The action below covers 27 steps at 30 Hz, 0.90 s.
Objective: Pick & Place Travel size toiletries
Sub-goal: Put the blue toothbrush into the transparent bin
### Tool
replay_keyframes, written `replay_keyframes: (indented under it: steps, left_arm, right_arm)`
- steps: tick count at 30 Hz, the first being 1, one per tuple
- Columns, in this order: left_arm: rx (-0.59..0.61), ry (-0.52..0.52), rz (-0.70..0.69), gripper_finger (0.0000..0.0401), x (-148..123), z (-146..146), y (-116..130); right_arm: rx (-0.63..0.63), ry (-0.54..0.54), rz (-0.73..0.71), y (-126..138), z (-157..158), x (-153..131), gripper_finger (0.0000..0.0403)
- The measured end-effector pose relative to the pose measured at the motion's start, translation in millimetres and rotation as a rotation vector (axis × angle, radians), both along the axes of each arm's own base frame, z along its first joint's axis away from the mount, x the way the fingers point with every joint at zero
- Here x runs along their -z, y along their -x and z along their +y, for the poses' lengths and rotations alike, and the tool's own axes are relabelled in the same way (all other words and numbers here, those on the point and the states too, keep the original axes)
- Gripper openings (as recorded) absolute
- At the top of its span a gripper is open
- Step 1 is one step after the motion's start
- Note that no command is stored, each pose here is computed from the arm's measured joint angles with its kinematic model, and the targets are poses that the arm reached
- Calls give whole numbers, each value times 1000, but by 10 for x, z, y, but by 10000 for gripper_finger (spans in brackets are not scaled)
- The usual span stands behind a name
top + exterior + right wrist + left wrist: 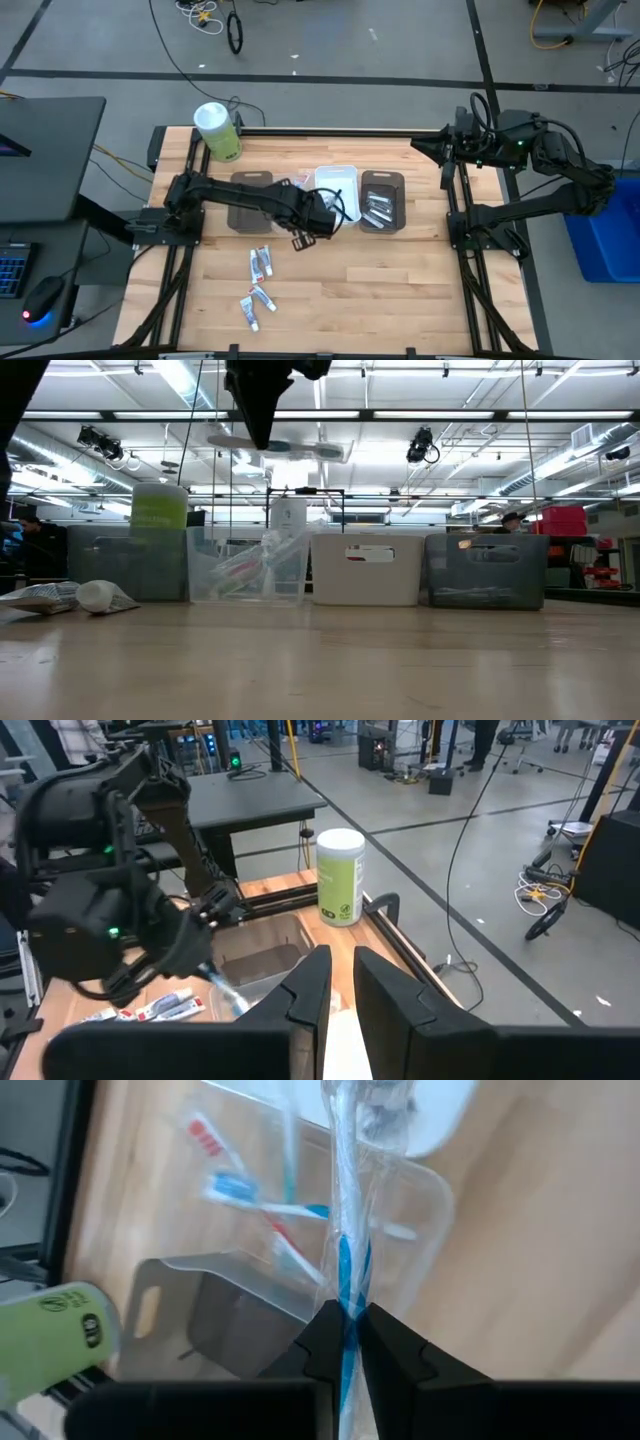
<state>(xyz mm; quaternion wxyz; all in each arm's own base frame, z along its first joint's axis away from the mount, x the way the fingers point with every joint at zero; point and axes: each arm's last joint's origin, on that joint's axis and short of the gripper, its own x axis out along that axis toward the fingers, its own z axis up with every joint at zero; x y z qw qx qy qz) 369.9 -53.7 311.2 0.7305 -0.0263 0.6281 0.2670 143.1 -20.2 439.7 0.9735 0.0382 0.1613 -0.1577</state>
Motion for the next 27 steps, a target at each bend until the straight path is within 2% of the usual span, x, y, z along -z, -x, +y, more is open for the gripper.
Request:
replay_keyframes:
  steps: [7,15,27]
  left_arm:
    - [41,-43,49,32,54,73,57]
    - [31,-66,149,35,296,161,231]
    - [-59,0,90,37,494,444,583]
  right_arm:
    - [-3,-16,0,1,2,4,53]
    - [-4,-25,-1,1,4,6,53]
    - [3,-26,-9,-1,2,0,53]
